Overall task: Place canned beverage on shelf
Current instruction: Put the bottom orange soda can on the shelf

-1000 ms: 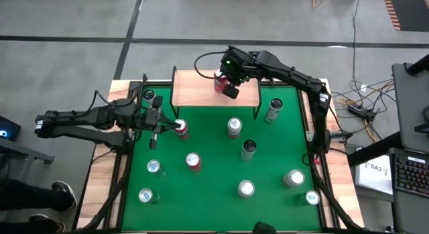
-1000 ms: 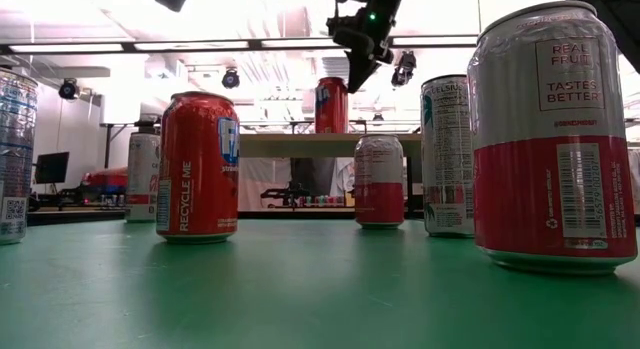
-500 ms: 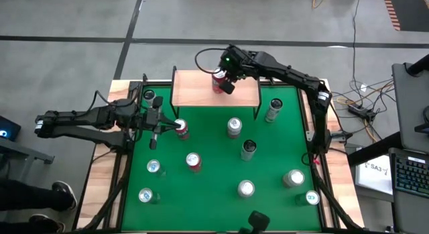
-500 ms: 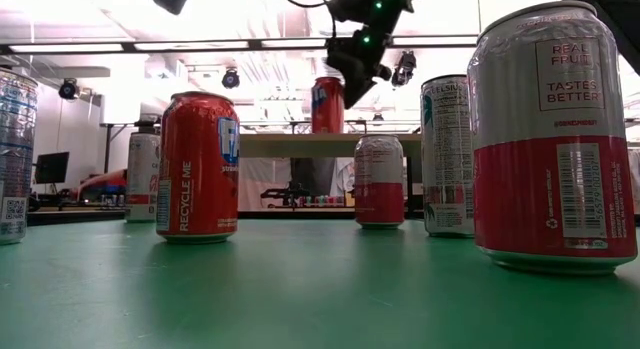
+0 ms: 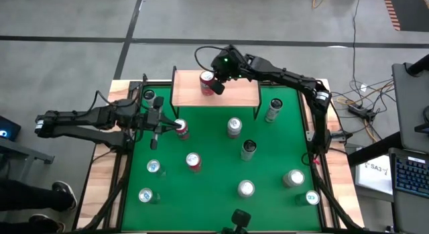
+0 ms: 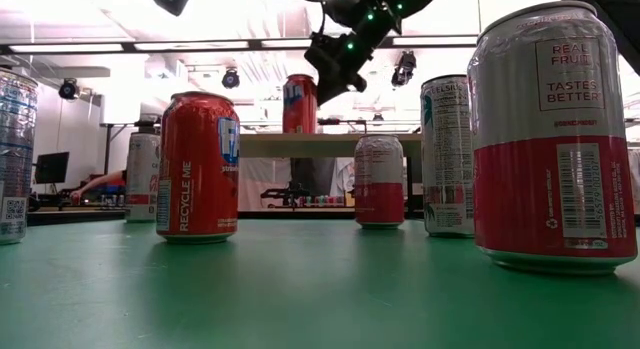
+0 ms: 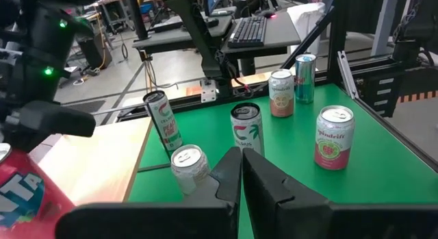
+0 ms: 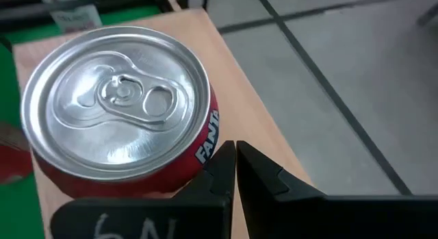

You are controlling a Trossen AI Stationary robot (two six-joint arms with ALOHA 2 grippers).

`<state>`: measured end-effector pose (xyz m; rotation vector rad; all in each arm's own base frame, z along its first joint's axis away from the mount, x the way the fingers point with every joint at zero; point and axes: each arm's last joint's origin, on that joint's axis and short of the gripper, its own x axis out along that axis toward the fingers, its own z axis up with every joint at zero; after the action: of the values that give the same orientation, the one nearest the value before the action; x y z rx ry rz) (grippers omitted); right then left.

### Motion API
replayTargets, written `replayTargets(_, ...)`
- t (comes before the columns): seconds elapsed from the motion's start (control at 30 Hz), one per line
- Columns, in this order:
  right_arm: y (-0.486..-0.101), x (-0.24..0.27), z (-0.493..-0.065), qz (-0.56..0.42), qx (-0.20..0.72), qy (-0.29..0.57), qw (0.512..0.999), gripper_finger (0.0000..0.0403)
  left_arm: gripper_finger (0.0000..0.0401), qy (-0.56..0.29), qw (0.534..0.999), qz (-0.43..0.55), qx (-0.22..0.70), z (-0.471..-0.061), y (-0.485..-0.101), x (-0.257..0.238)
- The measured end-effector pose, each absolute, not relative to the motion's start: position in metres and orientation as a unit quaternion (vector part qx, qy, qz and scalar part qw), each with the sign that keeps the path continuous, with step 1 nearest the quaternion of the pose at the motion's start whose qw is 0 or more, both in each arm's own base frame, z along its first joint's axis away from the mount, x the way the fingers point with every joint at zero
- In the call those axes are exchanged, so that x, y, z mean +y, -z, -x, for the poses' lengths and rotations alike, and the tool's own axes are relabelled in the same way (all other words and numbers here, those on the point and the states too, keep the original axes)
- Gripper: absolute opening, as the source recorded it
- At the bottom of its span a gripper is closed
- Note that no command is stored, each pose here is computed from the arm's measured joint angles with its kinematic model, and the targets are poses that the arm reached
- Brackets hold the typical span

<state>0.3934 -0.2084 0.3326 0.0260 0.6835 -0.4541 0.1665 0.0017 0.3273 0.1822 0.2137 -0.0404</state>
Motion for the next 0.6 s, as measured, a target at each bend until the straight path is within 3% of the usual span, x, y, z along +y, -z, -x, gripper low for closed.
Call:
replayTargets(0.33, -0.321, -0.204, -0.406, -0.014, 0.280, 0.178, 0.943, 0.0009, 0.0000, 0.020, 0.990, -0.087, 0.111, -0.172, -0.325, 0.002)
replayTargets(0.6, -0.331, -0.198, -0.401, -0.081, 0.267, 0.254, 0.926, 0.0009, 0.0000, 0.019, 0.991, -0.074, 0.114, -0.172, -0.325, 0.002)
